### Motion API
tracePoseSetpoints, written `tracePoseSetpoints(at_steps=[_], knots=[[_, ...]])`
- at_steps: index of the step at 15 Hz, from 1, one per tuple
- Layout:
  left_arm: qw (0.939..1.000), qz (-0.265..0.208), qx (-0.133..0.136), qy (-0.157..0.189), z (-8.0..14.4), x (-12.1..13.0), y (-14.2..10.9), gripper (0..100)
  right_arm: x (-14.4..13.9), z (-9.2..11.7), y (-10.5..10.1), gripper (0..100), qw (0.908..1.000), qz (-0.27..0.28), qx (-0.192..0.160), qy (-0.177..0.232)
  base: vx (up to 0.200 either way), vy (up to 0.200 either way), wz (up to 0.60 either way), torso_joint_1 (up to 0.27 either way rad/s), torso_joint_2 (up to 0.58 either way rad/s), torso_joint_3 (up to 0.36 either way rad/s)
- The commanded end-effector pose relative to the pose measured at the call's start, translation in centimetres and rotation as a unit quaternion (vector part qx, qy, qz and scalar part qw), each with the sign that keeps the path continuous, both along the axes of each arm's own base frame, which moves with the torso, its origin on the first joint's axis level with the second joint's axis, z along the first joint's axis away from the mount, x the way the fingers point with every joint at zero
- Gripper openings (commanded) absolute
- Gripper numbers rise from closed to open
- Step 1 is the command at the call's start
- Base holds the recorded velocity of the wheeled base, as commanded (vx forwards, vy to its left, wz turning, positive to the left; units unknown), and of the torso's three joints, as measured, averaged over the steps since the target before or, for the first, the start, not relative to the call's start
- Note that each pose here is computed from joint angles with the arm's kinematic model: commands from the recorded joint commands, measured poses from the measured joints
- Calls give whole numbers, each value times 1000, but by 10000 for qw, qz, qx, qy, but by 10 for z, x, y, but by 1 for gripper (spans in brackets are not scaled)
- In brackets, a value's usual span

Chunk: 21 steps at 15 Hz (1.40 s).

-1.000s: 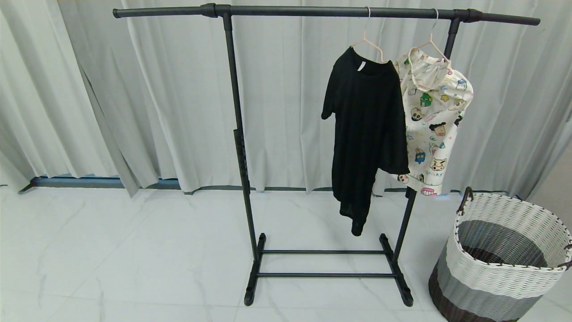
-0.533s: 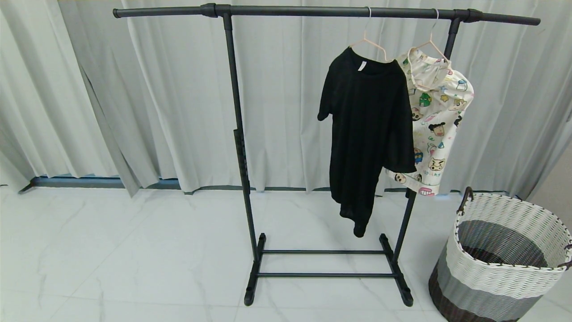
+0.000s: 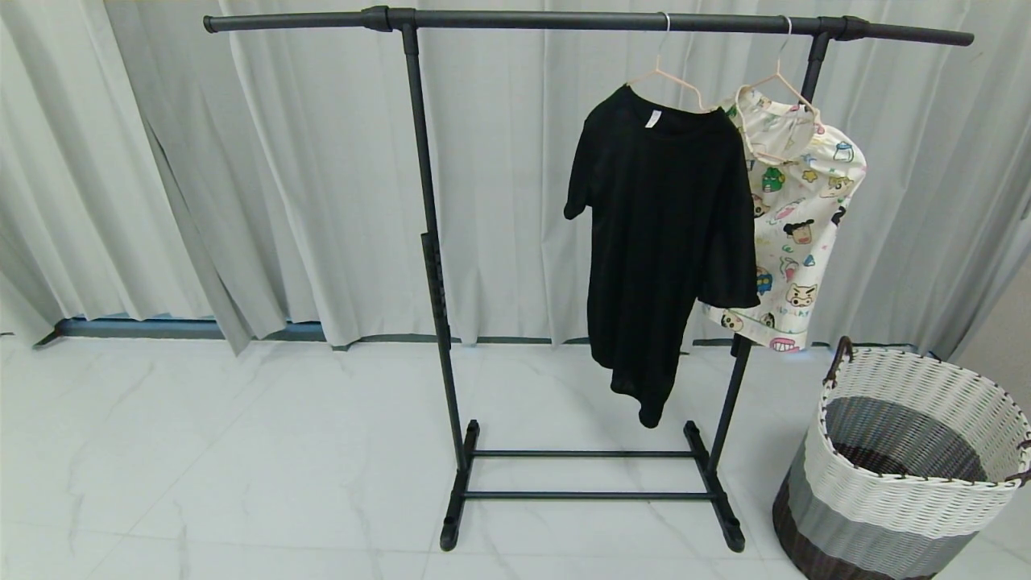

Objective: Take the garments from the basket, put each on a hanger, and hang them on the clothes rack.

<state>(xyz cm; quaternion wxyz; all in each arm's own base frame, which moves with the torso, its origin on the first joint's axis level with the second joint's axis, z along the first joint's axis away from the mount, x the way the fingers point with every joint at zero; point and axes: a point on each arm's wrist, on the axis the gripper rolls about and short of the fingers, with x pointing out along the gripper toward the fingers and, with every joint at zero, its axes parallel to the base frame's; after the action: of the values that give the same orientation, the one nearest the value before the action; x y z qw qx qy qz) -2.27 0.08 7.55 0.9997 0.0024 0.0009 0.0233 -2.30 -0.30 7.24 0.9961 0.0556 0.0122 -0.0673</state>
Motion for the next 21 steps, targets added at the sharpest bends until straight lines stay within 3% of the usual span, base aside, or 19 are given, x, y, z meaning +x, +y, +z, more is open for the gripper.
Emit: tracePoseSetpoints(at_steps=[1,21], knots=[[10000,5,0,-9,0,0,0,100,0,0,0,100,10000,-1,-1,8,0,0,0,0,0,0],[10000,5,0,-9,0,0,0,100,0,0,0,100,10000,-1,-1,8,0,0,0,0,0,0]])
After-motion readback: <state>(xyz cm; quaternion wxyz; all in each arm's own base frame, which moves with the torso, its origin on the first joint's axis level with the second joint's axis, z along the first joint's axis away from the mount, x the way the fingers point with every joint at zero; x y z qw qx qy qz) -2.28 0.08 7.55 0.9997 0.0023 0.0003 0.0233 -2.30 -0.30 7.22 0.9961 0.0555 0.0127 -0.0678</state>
